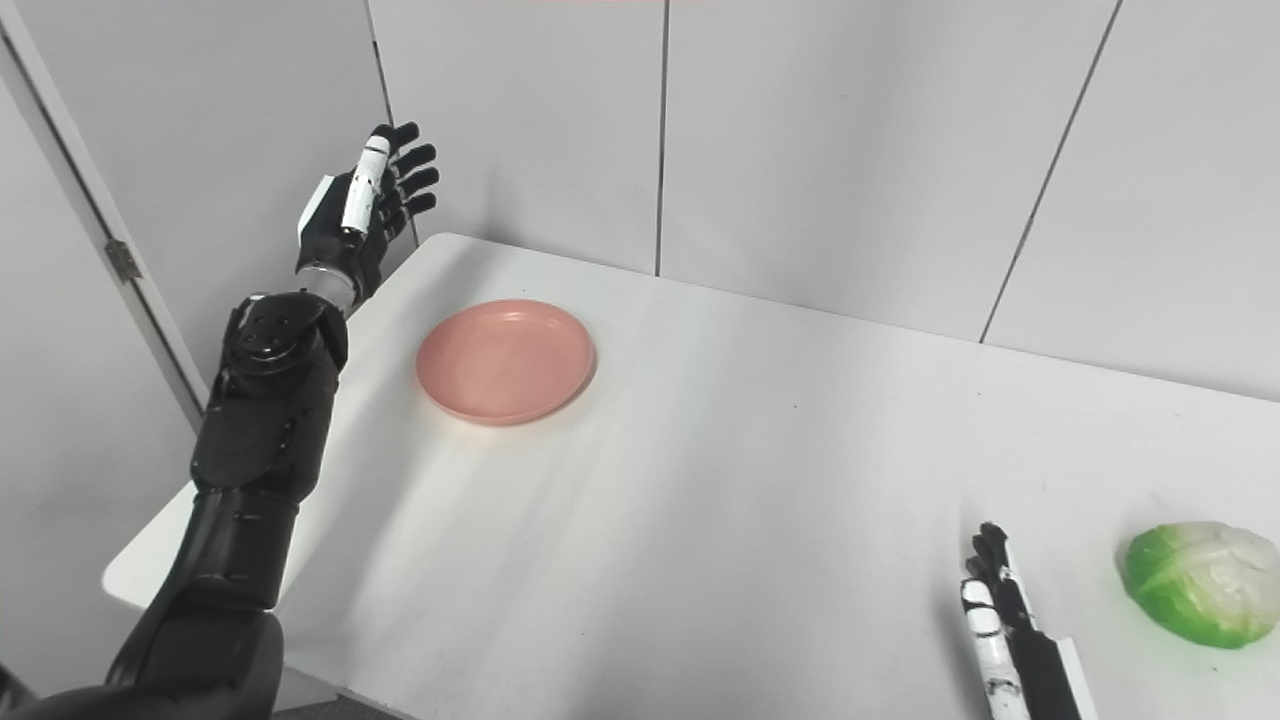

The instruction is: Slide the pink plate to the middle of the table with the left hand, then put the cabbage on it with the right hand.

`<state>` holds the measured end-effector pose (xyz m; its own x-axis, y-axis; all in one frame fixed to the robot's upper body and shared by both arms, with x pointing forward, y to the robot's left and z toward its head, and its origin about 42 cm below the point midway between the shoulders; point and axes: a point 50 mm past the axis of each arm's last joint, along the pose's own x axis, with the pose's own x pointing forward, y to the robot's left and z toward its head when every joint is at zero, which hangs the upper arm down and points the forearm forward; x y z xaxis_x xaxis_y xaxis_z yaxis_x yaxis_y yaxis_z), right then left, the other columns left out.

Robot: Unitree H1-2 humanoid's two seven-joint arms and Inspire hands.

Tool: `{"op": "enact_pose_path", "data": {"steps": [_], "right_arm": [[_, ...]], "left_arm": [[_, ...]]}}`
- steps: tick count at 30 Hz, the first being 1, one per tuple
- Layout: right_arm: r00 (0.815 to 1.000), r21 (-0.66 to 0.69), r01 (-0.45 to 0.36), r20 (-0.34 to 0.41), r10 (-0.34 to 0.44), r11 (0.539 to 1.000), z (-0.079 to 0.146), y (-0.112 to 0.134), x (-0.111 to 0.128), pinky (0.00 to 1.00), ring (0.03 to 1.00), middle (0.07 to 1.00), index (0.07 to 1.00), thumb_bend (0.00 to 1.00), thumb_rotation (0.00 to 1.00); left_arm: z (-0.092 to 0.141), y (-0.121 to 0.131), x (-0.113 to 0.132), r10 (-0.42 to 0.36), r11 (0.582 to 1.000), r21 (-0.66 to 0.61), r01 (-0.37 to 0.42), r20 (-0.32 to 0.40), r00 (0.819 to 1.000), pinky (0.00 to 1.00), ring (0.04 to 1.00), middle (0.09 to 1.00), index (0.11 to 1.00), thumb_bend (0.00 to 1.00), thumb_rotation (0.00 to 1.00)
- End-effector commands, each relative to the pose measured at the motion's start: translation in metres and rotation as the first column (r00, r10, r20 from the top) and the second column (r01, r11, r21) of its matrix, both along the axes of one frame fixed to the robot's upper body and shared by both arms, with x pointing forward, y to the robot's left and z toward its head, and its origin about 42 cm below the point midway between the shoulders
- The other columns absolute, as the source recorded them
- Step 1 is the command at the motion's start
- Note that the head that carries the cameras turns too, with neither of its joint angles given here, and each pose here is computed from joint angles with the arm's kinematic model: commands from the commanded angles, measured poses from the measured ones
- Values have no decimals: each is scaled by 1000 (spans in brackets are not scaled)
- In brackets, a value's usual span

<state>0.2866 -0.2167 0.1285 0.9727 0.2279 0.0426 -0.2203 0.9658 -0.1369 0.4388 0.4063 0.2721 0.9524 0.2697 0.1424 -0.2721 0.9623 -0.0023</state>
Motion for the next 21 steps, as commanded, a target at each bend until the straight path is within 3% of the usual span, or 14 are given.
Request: {"op": "enact_pose_path", "data": {"steps": [1, 21], "right_arm": [[1000, 5, -13, 24, 13, 1000, 9, 2, 0, 1000, 1000, 1000, 1000, 134, 1000], [1000, 2, -14, 25, 14, 1000, 13, 4, -4, 1000, 1000, 1000, 1000, 127, 1000]], "left_arm": [[34, 15, 8, 24, 999, 23, -26, 94, 995, 867, 882, 880, 862, 439, 1000], [5, 50, 25, 136, 983, -120, -136, -9, 991, 857, 877, 867, 850, 410, 1000]]}}
